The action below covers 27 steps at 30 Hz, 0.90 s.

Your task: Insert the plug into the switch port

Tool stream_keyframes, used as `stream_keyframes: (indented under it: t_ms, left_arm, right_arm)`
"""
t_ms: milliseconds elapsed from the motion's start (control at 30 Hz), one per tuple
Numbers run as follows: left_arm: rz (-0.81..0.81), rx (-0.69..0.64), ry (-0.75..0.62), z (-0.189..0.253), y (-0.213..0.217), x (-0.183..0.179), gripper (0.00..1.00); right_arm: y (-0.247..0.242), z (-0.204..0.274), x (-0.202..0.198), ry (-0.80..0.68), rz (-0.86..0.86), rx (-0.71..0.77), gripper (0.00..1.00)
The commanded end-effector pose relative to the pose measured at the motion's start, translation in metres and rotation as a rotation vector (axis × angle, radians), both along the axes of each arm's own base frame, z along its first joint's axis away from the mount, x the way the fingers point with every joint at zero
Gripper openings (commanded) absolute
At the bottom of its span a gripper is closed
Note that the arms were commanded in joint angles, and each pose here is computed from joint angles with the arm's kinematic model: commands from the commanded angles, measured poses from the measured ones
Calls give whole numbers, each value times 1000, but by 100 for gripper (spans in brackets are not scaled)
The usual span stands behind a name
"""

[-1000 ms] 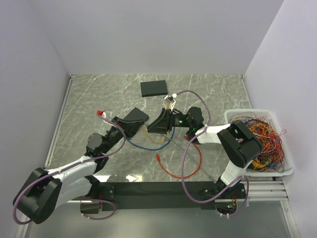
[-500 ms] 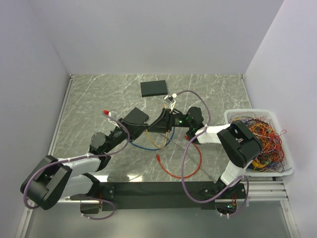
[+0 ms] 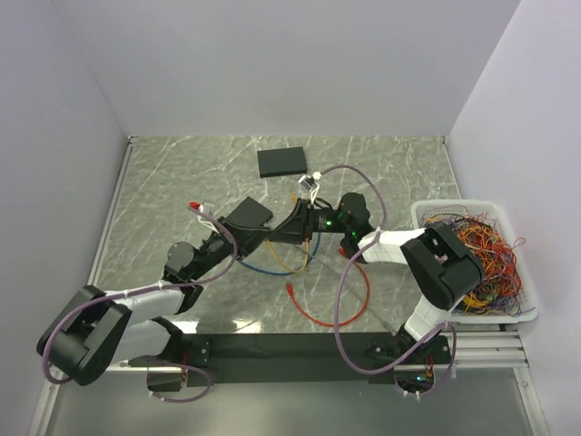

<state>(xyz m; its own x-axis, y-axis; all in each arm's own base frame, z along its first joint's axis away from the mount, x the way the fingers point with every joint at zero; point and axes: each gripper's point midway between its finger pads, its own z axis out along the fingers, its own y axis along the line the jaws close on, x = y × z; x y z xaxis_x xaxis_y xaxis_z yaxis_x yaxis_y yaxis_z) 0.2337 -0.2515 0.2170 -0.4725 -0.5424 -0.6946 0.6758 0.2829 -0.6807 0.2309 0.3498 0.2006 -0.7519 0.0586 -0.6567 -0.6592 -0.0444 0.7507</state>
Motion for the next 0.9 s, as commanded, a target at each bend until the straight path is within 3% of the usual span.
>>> stream_keyframes:
  t_ms: [0, 533, 867]
  left_arm:
    - [-7, -118, -213, 61, 8, -17, 1]
    - [17, -121, -228, 66, 12, -18, 1]
    - [16, -124, -226, 67, 11, -19, 1]
  right_arm:
    - [7, 14, 4, -93, -19, -1, 45]
    - [15, 16, -8, -110, 29, -9, 44]
    - [17, 16, -11, -111, 39, -8, 36]
